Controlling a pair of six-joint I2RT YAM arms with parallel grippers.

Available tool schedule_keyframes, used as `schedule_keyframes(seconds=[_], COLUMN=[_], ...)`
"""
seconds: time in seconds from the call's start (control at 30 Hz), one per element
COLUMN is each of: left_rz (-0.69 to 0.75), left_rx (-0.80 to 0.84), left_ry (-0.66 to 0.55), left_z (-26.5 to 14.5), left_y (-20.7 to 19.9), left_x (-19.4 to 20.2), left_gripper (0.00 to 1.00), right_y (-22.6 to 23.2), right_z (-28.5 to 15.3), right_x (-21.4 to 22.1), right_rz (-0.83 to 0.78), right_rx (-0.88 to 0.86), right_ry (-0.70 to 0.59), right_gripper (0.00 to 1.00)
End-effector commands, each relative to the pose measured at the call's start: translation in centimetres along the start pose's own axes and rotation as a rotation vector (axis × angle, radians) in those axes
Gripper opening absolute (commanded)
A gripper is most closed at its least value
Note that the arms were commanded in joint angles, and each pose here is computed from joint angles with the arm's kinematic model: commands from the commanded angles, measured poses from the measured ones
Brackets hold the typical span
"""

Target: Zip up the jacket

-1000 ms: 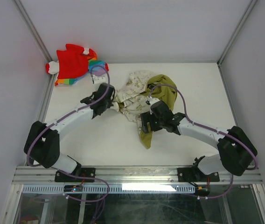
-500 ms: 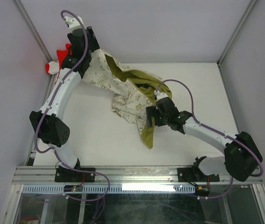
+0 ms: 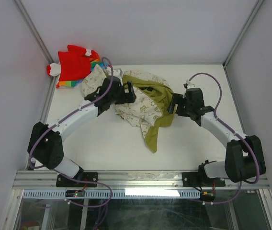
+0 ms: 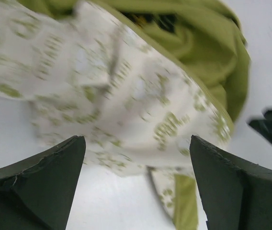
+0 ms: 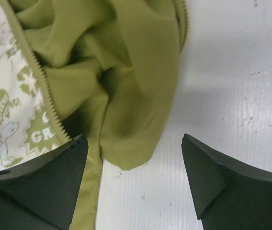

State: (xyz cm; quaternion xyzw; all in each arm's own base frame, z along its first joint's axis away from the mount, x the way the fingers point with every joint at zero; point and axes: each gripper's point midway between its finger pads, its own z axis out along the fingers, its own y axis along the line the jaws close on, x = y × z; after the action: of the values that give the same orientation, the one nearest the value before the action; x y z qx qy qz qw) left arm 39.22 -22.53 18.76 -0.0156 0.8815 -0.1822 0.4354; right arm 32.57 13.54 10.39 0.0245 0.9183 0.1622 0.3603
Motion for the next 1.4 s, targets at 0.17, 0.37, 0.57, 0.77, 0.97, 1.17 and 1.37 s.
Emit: schedule_keyframes(seconds=[0.17, 0.37, 0.57, 0.77, 0.97, 1.17, 1.37], left_rz=[-0.129, -0.184, -0.187, -0.21, -0.146, -0.067, -0.058], left_rx=[0.33, 0.285, 0.226, 0.128, -0.088, -0.26, -0.102], left_ry=[0.144, 0.176, 0.107, -0.048, -0.21, -0.249, -0.198], left_z=[0.6, 3.7, 5.1, 2.1, -5.1, -11.2, -12.4], left_y=[-10.7, -10.0, -7.4, -1.0, 5.5, 8.6, 5.8], left_x=[8.7, 11.2, 8.2, -0.3, -8.3, -11.4, -10.3], left_gripper=[0.96, 0.93, 0.33, 0.0, 0.0, 0.0, 0.11], right_y=[1.2, 1.3, -0.2, -3.5, -6.2, -1.3, 8.1], right_z=[3.7, 5.8, 5.6, 1.4, -7.3, -11.4, -9.3], right_x=[-2.6, -1.4, -2.9, -8.1, -14.3, -13.8, -3.6], right_rz=[0.116, 0.138, 0.094, 0.004, -0.106, -0.331, -0.48], right_rx=[-0.156, -0.187, -0.086, 0.171, 0.452, 0.452, 0.069], right_ry=[-0.037, -0.002, -0.022, -0.12, -0.232, -0.212, 0.01], right_gripper=[0.81, 0.71, 0.19, 0.0, 0.0, 0.0, 0.09])
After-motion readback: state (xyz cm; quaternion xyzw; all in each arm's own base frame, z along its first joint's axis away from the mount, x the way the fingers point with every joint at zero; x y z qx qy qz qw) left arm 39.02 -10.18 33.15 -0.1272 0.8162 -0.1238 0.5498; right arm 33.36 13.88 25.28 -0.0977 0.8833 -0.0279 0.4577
